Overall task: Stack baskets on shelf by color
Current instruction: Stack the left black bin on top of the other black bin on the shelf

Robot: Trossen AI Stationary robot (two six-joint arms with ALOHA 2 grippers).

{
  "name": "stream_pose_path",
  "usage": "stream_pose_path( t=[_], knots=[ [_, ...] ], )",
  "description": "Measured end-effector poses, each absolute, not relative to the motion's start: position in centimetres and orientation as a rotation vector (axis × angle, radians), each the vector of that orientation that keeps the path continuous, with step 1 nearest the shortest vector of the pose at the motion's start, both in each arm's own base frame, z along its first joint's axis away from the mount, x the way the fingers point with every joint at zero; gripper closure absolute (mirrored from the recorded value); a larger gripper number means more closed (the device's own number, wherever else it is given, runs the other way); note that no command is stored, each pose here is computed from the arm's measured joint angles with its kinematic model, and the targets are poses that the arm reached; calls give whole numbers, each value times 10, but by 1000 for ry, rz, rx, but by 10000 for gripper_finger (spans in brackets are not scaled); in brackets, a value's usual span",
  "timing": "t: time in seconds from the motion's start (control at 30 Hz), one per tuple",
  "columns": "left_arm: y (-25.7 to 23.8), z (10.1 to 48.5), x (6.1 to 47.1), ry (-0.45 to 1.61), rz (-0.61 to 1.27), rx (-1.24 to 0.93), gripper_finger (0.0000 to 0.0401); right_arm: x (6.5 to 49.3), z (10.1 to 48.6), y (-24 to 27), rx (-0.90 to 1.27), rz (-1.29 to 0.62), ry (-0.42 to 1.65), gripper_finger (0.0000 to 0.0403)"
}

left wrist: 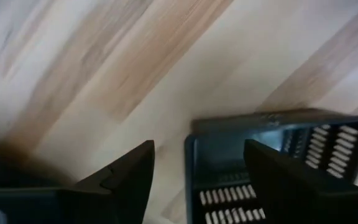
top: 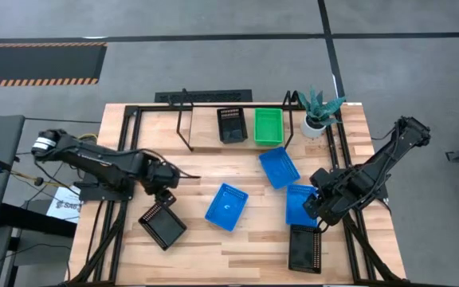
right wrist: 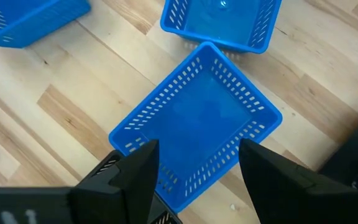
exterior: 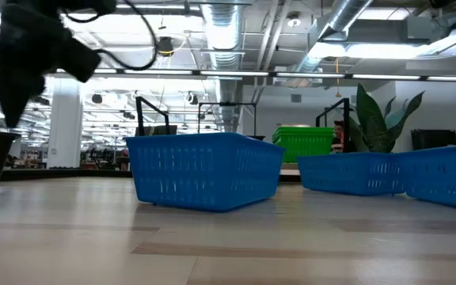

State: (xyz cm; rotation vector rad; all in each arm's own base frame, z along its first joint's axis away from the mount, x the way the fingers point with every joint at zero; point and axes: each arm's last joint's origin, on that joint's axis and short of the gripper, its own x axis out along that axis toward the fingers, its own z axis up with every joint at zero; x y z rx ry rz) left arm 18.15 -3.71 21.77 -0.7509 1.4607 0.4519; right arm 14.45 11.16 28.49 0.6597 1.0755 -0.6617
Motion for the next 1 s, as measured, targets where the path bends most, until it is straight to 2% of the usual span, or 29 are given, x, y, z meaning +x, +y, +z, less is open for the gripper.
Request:
stream_pose_path(
  t=[0.43,0.6,0.73,0.87,1.0],
  knots=[
    [-72,209,159,1471,580,-641,159,145,285,112,663,-661,1075,158],
    [-77,189,150,1482,629,-669,159,145,285,112,663,-660,1077,158],
    [-80,179,151,1462,591,-718,160,144,285,112,660,-662,1078,158],
    [-80,169,149,1450,606,-755,192,144,285,112,660,-662,1079,158],
    [-77,154,143,1459,634,-793,263,144,285,112,658,-662,1079,158]
  ],
)
